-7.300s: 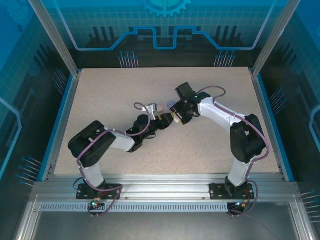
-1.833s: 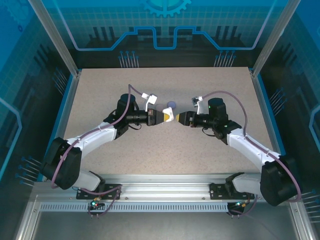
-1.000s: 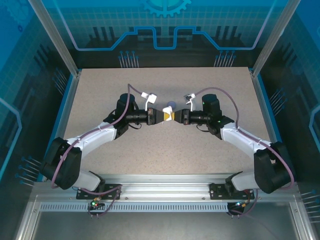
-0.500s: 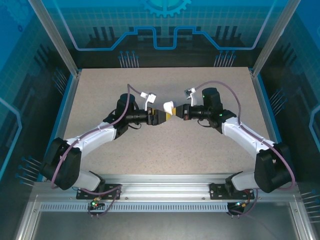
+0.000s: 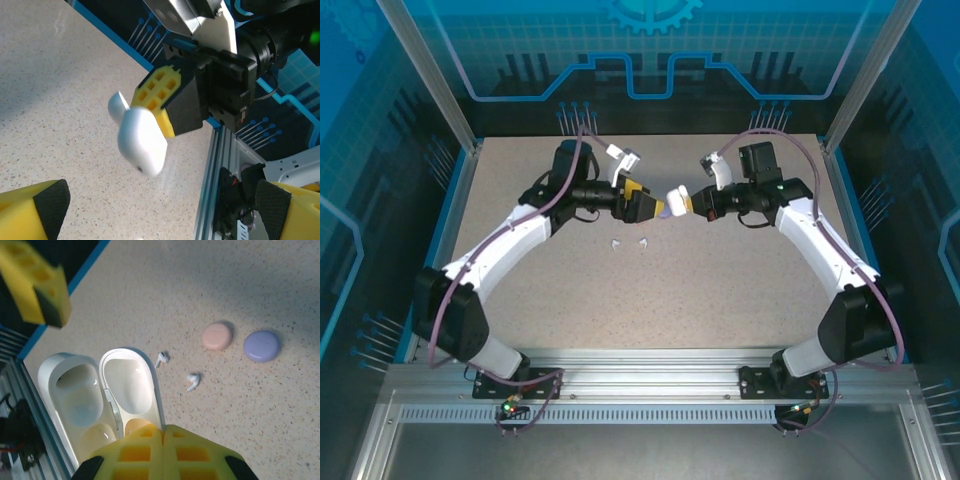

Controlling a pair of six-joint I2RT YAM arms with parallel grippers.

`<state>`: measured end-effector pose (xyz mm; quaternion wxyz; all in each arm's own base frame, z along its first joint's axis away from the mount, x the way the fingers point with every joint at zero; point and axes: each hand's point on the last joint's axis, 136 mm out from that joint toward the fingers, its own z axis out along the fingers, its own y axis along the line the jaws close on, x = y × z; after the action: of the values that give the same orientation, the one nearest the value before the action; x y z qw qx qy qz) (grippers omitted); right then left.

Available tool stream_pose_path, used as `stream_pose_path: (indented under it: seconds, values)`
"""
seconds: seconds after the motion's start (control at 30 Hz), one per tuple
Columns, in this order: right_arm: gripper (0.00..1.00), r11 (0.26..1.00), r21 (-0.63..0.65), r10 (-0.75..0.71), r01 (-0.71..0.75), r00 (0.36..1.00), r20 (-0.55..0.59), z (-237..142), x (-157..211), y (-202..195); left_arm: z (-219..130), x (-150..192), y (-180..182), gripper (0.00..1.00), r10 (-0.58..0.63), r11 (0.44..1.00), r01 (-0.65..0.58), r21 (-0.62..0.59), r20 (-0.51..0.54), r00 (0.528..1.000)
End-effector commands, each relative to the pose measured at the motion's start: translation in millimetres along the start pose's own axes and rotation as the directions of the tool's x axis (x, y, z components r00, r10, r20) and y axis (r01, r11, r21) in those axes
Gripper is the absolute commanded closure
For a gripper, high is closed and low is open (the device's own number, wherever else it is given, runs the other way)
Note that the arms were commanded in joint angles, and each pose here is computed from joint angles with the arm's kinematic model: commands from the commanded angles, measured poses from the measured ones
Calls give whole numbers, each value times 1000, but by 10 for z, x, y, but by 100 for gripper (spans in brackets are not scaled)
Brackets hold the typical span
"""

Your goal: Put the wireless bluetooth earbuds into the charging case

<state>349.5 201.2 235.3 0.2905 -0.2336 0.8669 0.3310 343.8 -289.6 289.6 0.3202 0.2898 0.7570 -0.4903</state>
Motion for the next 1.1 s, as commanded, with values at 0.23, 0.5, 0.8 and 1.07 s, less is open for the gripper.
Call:
stream_pose_path:
  seconds: [0.23,0.5,0.8,1.07]
  values:
    - [100,992,-99,-87,76,990,-114,26,177,149,204,307,159,11,-55,991,85,107,-258,965]
    - [100,989,-114,-112,94,981,-156,160,227,225,275,351,61,29,-70,971,138,197,-319,945]
    - [100,989,-107,-122,105,978,-167,202,218,218,370,488,12,46,-75,960,168,225,-373,925]
    - [100,987,-114,-127,109,978,-165,214,202,235,461,549,-12,53,-71,955,180,237,-407,911]
